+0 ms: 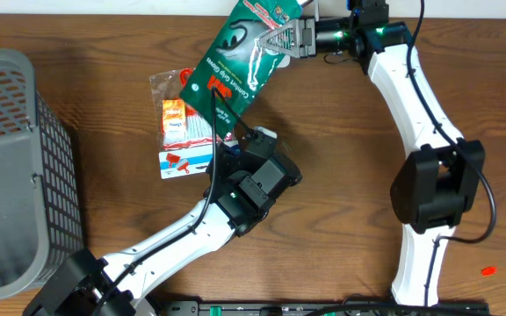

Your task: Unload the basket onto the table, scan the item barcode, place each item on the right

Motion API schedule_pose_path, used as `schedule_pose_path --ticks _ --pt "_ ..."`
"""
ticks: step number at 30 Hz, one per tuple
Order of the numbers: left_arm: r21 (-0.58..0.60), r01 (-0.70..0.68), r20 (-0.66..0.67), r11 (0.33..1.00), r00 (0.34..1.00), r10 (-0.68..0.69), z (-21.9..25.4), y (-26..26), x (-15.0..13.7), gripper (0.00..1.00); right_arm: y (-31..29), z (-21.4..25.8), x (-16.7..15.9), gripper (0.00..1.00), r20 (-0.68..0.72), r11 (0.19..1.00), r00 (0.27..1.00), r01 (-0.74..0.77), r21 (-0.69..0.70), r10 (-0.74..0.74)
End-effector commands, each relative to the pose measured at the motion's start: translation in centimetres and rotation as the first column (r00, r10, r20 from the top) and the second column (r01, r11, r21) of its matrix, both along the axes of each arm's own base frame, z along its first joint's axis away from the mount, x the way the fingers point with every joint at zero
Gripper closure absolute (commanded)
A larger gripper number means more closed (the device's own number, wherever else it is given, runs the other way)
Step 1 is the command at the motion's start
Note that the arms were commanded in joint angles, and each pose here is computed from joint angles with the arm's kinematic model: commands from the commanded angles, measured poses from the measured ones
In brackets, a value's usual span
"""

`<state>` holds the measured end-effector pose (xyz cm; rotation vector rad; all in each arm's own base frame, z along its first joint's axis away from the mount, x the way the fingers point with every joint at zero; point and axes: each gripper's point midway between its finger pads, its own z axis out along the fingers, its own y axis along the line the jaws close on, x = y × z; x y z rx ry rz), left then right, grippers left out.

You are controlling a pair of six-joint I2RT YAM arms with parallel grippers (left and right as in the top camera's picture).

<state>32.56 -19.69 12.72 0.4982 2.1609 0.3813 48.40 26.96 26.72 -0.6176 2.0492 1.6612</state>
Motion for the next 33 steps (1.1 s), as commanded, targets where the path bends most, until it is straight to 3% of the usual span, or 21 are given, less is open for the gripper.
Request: schedule_pose_path --ticks 1,14,26,33 --pt "-0.001 -0.019 0.005 1.0 1.0 0.019 -0.1 0.3 0.1 0.3 -0.5 -4.3 3.0 0.99 -0.064 0.996 0.995 0.076 -0.043 -0.079" --pt "0.002 -0.019 0.003 1.0 1.0 0.019 -0.1 0.4 0.1 0.25 -0.9 -12.2 9.2 0.99 -0.221 0.982 0.964 0.173 0.08 -0.152" --pt "0.002 -0.019 0.003 1.0 1.0 0.019 -0.1 0.4 0.1 0.21 -3.1 -13.3 11.9 0.99 -0.174 0.955 0.946 0.288 0.071 -0.273" --pt "0.001 -0.019 0.004 1.0 1.0 0.019 -0.1 0.4 0.1 0.2 -1.9 -12.8 11.6 0.99 -0.141 0.958 0.955 0.273 0.084 -0.26"
